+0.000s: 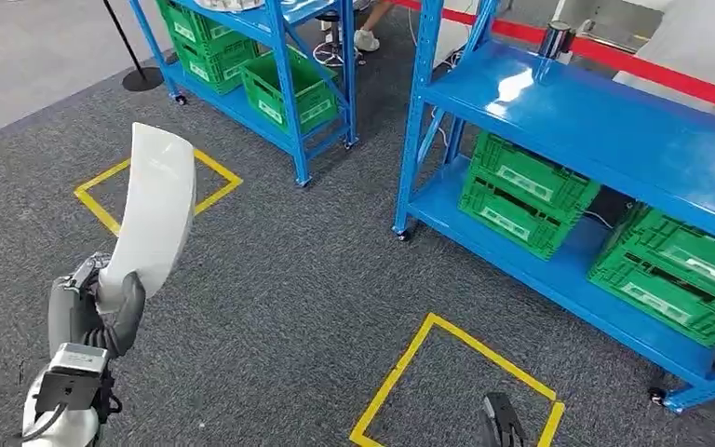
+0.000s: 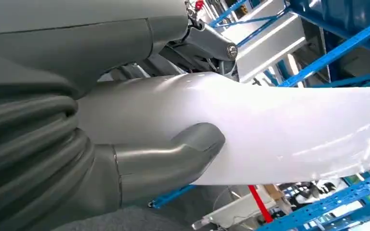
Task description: Take the parts from the cabinet and place them on the table.
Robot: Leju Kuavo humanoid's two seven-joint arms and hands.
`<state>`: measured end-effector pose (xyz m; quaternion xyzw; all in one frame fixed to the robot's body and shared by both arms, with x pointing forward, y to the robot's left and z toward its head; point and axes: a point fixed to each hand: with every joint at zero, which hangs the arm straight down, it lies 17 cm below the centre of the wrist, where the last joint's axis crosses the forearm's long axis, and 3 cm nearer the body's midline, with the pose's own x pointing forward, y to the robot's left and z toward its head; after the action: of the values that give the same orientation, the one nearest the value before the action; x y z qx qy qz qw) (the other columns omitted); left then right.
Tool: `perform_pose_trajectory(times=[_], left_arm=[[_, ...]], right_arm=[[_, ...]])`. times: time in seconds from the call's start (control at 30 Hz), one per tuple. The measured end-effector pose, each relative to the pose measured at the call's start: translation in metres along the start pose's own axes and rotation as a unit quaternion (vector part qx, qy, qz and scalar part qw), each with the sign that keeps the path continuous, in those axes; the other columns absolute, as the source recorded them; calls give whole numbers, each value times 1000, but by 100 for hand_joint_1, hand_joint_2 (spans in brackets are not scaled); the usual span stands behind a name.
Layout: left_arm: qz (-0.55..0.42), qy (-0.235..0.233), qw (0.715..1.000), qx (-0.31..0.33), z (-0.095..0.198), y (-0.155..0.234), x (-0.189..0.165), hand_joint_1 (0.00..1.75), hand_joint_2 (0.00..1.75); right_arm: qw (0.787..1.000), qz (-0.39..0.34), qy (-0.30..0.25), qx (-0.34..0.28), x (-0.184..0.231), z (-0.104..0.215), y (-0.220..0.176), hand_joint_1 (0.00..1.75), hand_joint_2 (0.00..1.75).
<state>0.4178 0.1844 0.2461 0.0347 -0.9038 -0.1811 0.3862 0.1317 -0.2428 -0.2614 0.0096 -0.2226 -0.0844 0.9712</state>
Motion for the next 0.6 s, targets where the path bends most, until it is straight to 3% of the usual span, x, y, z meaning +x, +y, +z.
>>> perform_pose_trajectory(times=[0.6], left_arm=[[6, -1, 1000, 11, -4, 5, -1, 175, 175]], right_arm=[[1000, 2, -1, 5, 1, 0, 3, 0, 0]])
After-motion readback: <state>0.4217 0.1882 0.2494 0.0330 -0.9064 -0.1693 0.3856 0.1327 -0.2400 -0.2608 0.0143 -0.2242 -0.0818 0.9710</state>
